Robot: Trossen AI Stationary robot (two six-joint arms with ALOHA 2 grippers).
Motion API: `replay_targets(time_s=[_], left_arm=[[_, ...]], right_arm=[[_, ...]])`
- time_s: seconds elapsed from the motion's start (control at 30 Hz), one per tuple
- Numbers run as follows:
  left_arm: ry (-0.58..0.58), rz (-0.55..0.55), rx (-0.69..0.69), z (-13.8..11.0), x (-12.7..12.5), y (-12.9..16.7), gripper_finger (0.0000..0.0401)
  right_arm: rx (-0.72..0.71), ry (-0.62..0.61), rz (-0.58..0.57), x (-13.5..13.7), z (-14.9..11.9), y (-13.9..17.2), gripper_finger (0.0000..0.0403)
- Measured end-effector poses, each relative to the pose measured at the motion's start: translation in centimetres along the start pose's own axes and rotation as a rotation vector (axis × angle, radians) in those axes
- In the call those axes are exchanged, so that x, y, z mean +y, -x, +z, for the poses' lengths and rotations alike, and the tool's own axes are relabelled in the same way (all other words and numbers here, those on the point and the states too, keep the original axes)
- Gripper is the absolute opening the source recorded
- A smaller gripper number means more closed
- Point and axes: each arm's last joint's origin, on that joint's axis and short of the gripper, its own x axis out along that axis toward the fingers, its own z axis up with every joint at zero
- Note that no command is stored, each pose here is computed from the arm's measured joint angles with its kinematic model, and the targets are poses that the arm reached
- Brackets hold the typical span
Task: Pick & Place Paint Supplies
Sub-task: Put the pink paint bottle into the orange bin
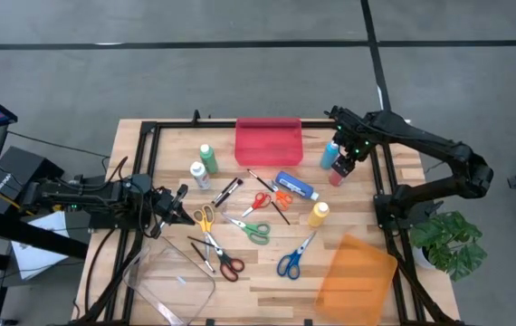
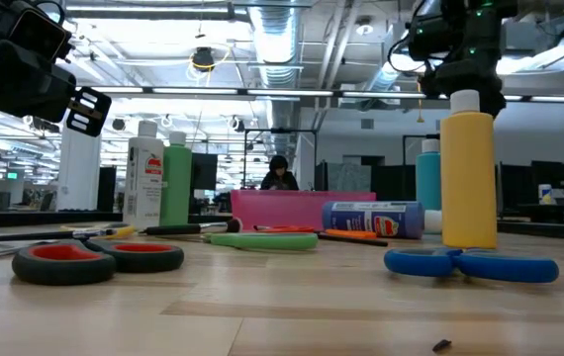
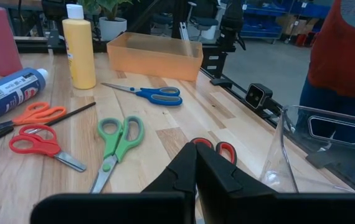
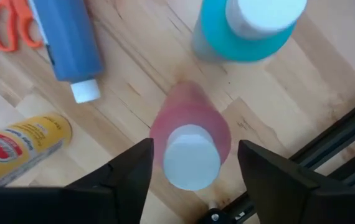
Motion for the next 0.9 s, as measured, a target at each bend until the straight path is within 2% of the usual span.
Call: replay_targets(time_s=[0.1, 0.47, 0.57, 0.77, 0.9], left_arm=[[0.0, 0.0, 0.0, 0.0, 0.0, 0.0, 0.0], [0.0, 0.0, 0.0, 0.0, 0.0, 0.0, 0.0], [0.0, 0.0, 0.0, 0.0, 0.0, 0.0, 0.0], [0.0, 0.0, 0.0, 0.0, 0.0, 0.0, 0.0], [0.0, 0.0, 0.0, 0.0, 0.0, 0.0, 0.0]], right_arm=[[0.008, 0.0, -0.001, -0.02, -0.14, -0.84, 0.0235], [-0.021, 0.007, -0.002, 0.0, 0.11, -0.26, 0.0197], [-0.018, 0.007, -0.003, 0.0, 0.08, -0.24, 0.0178], [-0.013, 0.01, -0.003, -0.01, 0.04, -0.21, 0.0114], [-0.011, 0.016, -0.006, -0.02, 0.02, -0.2, 0.0114]])
